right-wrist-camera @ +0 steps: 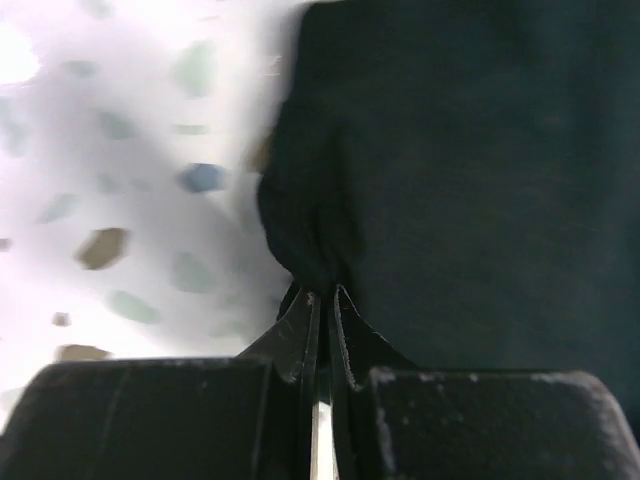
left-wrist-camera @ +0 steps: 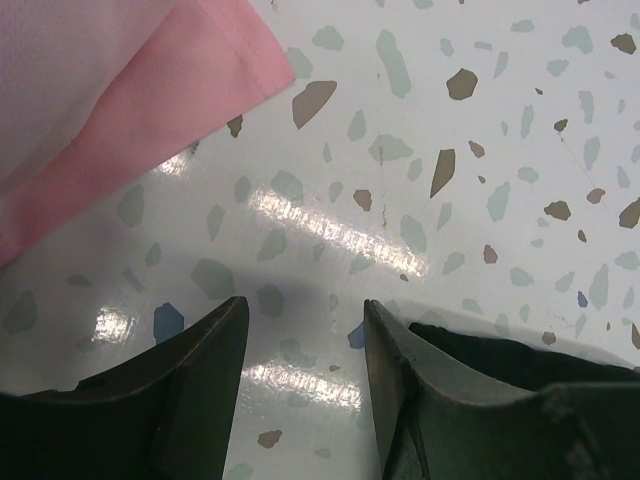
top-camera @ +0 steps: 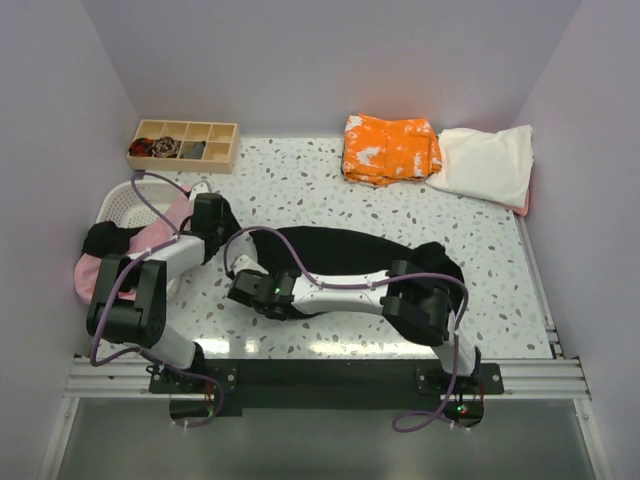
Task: Fold and stack the t-shirts
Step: Flatten out the tshirt
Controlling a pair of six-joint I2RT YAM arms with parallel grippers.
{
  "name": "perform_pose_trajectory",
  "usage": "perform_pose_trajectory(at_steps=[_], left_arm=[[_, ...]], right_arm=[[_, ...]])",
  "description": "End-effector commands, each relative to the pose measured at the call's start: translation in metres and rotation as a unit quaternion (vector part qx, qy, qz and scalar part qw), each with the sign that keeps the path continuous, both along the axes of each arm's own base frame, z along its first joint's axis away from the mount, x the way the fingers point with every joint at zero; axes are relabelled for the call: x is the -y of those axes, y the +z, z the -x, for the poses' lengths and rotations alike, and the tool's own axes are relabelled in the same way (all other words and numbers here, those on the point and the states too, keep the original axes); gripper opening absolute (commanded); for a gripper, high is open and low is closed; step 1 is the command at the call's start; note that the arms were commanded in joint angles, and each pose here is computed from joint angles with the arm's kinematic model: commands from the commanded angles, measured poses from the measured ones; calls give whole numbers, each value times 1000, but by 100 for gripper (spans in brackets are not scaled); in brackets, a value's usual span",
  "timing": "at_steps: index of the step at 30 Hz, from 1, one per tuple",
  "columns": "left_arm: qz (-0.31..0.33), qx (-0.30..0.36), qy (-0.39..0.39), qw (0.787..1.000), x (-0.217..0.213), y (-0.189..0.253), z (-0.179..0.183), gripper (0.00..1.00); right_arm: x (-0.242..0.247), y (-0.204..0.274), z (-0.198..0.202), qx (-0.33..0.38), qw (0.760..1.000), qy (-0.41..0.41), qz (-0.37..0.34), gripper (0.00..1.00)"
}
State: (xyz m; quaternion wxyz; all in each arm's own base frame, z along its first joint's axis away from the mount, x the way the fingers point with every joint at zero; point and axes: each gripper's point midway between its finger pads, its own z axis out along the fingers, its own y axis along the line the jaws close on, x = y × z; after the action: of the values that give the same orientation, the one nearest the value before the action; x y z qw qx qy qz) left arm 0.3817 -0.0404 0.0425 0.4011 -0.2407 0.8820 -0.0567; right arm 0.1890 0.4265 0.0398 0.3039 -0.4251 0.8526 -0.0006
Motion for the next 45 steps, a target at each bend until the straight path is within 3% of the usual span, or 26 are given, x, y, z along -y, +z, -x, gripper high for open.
perform_pose_trajectory(at_steps=[1, 7, 13, 17, 21, 23, 24, 25, 28, 30, 32, 35, 40, 45], left_arm=[[15, 34, -2, 999, 3, 15, -10, 55], [26, 37, -24, 999, 11, 17, -11, 54], [39, 37, -49, 997, 20, 14, -12, 53], [49, 37, -68, 996, 29, 12, -14, 52], [53, 31, -81, 995, 34, 7, -15, 52], [60, 24, -92, 994, 41, 3, -14, 52], [61, 23, -96, 993, 43, 3, -15, 52], [62, 18, -98, 993, 44, -1, -14, 52], [59, 17, -105, 993, 49, -2, -13, 52], [58, 17, -105, 993, 50, -2, -13, 51], [55, 16, -103, 993, 49, -3, -14, 51], [55, 14, -103, 993, 49, -5, -14, 51], [60, 13, -103, 993, 51, -7, -13, 51], [61, 14, -103, 993, 51, -7, -12, 51]], right_arm=[[30, 112, -40, 144, 986, -65, -42, 0], [122, 192, -89, 225, 956, -180, -56, 0], [251, 171, -126, 211, 913, -350, -6, 0], [316, 140, -123, 184, 880, -436, 36, 0], [339, 105, -111, 155, 864, -474, 71, 0], [346, 94, -107, 147, 857, -485, 91, 8], [347, 85, -107, 139, 855, -489, 101, 17], [344, 83, -108, 134, 855, -491, 100, 34], [326, 86, -114, 117, 872, -470, 68, 37], [304, 93, -125, 117, 892, -435, 26, 47], [275, 108, -130, 122, 908, -399, -31, 64], [227, 119, -130, 121, 942, -307, -60, 76], [161, 99, -115, 114, 978, -174, 23, 80], [113, 71, -120, 132, 978, -139, 78, 80]])
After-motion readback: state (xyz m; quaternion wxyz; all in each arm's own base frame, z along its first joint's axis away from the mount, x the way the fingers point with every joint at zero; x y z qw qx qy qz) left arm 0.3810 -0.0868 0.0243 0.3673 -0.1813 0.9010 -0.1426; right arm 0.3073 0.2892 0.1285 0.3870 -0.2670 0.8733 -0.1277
